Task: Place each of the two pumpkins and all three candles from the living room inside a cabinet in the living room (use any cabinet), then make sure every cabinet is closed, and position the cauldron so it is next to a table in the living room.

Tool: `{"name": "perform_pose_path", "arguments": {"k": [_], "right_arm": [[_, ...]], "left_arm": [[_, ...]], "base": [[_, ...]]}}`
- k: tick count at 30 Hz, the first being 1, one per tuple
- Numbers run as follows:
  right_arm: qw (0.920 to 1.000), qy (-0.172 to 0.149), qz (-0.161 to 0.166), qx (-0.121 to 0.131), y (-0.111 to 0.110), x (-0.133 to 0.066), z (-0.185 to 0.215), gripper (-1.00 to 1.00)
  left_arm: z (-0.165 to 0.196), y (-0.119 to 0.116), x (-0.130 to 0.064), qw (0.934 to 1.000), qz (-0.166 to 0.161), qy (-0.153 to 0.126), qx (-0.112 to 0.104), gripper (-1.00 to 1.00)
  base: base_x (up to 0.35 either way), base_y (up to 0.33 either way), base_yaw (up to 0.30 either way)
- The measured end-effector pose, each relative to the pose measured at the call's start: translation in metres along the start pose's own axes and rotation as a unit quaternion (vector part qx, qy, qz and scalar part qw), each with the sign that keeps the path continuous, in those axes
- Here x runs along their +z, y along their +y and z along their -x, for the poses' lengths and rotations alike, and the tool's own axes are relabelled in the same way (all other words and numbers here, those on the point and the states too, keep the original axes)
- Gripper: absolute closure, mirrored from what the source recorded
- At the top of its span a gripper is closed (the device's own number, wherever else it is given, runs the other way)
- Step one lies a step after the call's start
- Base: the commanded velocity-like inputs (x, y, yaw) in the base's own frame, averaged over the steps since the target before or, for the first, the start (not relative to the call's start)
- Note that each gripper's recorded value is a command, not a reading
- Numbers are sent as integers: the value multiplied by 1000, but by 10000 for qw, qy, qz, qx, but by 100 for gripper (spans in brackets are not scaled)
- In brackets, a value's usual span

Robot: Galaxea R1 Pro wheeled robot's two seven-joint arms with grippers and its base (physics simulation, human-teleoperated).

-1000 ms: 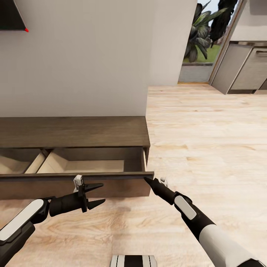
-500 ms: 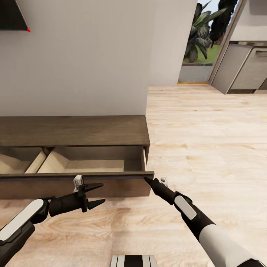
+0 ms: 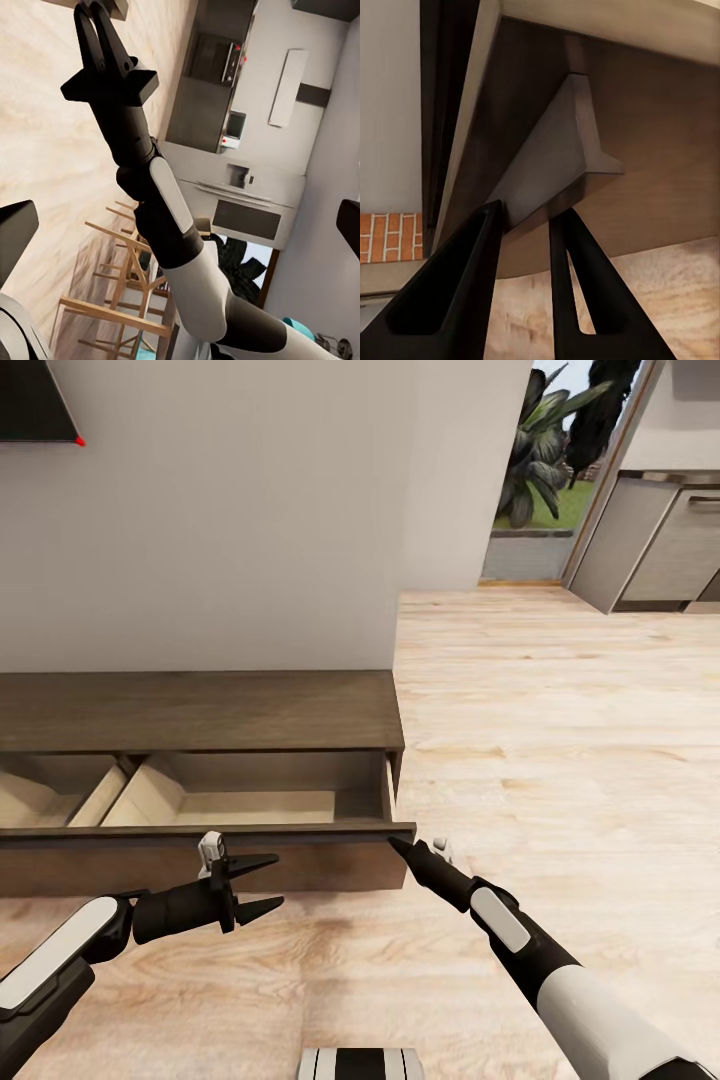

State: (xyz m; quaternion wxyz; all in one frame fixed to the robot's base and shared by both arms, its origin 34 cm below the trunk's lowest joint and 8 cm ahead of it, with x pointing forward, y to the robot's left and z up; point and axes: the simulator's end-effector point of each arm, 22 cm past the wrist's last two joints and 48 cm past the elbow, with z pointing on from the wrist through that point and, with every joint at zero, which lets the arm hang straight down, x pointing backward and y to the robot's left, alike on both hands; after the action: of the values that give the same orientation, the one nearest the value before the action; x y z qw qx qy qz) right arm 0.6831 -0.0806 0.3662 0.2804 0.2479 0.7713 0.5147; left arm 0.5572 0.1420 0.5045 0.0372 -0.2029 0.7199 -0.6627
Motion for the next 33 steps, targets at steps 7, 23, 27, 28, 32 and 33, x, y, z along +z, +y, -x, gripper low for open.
{"name": "perform_pose_path", "arguments": {"k": [7,23,27,28,32,33], "right_arm": [[10000,7,3,6,0,0,-1,100],[10000,-5,-2,3,0,0,0,100],[10000,-6,-1,10,0,0,0,100],[10000,-5,-2,5,0,0,0,100],[10000,-7,-2,3,0,0,1,100],[10000,-8,-2,5,0,0,1,100]], "left_arm": [[0,0,0,10000,-1,1,1,-100],[0,0,0,10000,0,2,0,-100],[0,0,0,10000,0,1,-1,-100],[0,0,0,10000,0,1,0,-100],[0,0,0,10000,0,0,1,-100],[0,0,0,10000,-1,0,1,-100]], "base": [[-19,-10,0],[-64,0,0],[-4,0,0],[0,0,0],[-4,0,0],[-78,0,0]]}}
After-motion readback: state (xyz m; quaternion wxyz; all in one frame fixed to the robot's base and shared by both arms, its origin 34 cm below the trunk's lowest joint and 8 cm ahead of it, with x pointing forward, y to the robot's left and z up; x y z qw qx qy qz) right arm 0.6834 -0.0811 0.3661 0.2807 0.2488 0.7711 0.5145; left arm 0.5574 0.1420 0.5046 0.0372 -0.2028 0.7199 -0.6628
